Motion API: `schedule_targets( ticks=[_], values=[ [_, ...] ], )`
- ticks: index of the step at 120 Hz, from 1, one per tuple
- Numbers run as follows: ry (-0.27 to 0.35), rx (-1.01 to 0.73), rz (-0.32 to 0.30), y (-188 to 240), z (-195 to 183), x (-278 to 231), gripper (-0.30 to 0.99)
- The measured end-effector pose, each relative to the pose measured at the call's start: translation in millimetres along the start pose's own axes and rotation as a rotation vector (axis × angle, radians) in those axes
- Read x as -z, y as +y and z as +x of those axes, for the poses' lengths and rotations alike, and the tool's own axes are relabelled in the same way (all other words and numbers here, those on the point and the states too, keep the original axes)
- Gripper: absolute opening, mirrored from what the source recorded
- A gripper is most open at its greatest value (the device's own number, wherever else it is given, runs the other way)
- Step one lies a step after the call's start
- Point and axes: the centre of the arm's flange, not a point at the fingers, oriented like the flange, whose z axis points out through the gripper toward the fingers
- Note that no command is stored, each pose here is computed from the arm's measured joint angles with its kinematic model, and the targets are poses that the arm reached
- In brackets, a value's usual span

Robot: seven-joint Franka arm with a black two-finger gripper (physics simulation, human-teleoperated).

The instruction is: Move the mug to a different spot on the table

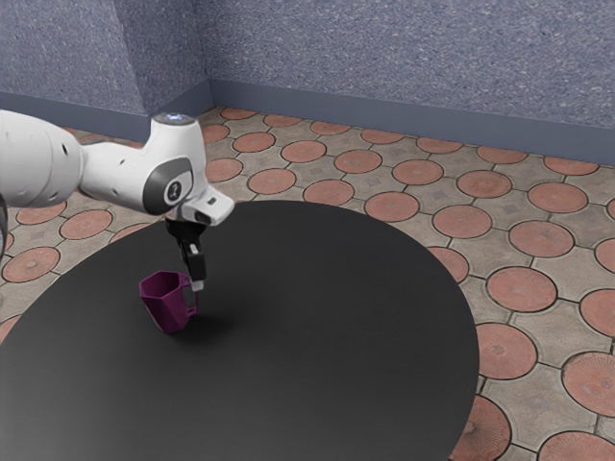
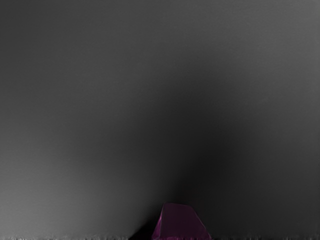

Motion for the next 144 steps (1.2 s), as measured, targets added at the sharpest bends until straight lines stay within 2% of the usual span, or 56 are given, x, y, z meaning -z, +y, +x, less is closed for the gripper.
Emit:
schedule_targets(
  ticks=[72, 105, 125, 144],
  values=[
    [-0.042, -0.048, -0.031, 11.0, 2.4, -31.7, 0.69],
    [-0.059, -0.071, -0.013, 10.0, 2.2, -34.1, 0.67],
    [-0.067, -0.085, 0.001, 9.5, 3.1, -36.1, 0.56],
    [-0.065, -0.085, 0.007, 10.3, 5.0, -36.3, 0.27]
  ],
)
